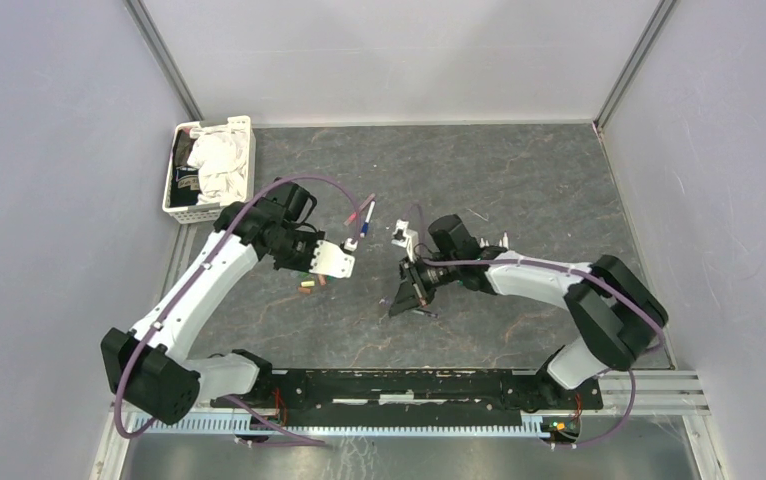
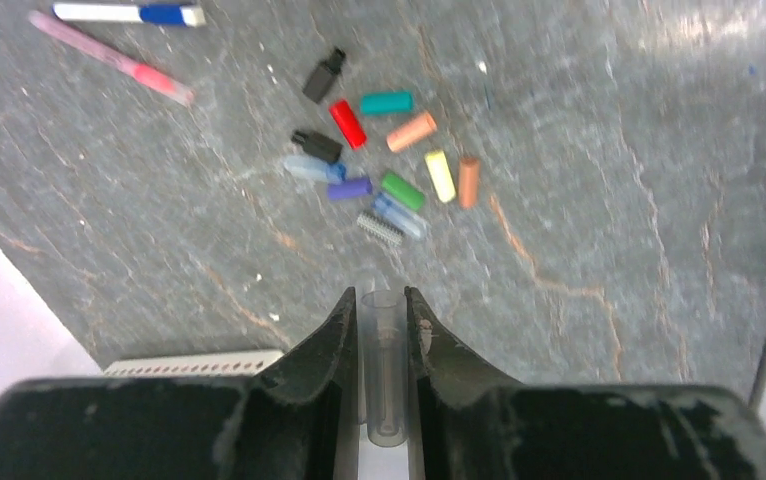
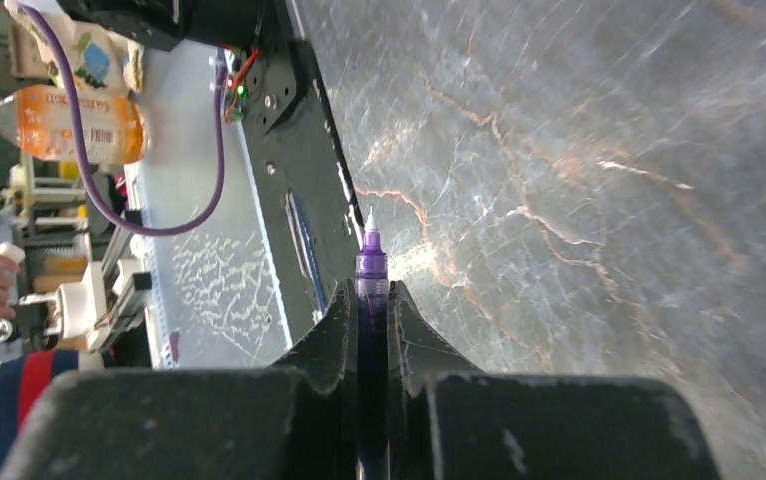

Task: Open the pen caps
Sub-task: Open the pen cap from the pen, then place the pen cap at the center of the board.

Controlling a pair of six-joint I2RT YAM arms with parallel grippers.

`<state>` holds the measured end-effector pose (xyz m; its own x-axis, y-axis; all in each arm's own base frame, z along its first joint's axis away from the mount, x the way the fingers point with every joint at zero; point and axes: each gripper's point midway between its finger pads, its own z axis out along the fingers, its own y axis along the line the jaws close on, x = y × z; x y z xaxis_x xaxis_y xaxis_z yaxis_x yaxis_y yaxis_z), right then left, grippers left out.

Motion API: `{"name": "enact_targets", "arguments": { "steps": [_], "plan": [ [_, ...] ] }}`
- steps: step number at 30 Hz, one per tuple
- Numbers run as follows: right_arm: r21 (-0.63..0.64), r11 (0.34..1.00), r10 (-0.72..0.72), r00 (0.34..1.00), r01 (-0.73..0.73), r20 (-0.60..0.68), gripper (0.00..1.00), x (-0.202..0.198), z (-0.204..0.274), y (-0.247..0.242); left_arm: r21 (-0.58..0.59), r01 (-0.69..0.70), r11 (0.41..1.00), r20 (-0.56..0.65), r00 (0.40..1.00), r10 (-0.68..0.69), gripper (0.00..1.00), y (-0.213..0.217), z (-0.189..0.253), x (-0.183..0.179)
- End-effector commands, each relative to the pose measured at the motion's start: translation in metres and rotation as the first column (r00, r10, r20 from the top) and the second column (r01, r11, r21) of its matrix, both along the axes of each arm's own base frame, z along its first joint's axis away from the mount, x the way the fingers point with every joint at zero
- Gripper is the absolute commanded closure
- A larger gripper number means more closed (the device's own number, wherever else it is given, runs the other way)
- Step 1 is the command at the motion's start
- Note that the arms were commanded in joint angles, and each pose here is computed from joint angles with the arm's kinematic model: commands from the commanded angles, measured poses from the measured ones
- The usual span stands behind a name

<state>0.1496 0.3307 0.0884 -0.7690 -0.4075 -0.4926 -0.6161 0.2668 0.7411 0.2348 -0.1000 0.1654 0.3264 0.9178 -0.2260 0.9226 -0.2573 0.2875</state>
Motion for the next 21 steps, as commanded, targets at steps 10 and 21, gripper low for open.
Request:
{"name": "enact_targets", "arguments": {
  "steps": [10,21],
  "plan": [
    [-0.085,0.661,-0.631,0.613,0.746,0.476,1.0,0.152,0.022,-0.141,-0.224,-0.336,0.915,-0.18,0.937,0.3,0.9,-0.064,-0.076,0.05],
    [-0.125,0.331,-0.708,0.333,0.935,0.622,0.99,0.191,-0.016,-0.22,-0.151,-0.427,0.892,-0.18,0.899,0.4,0.63,-0.06,-0.123,0.057]
  ]
}}
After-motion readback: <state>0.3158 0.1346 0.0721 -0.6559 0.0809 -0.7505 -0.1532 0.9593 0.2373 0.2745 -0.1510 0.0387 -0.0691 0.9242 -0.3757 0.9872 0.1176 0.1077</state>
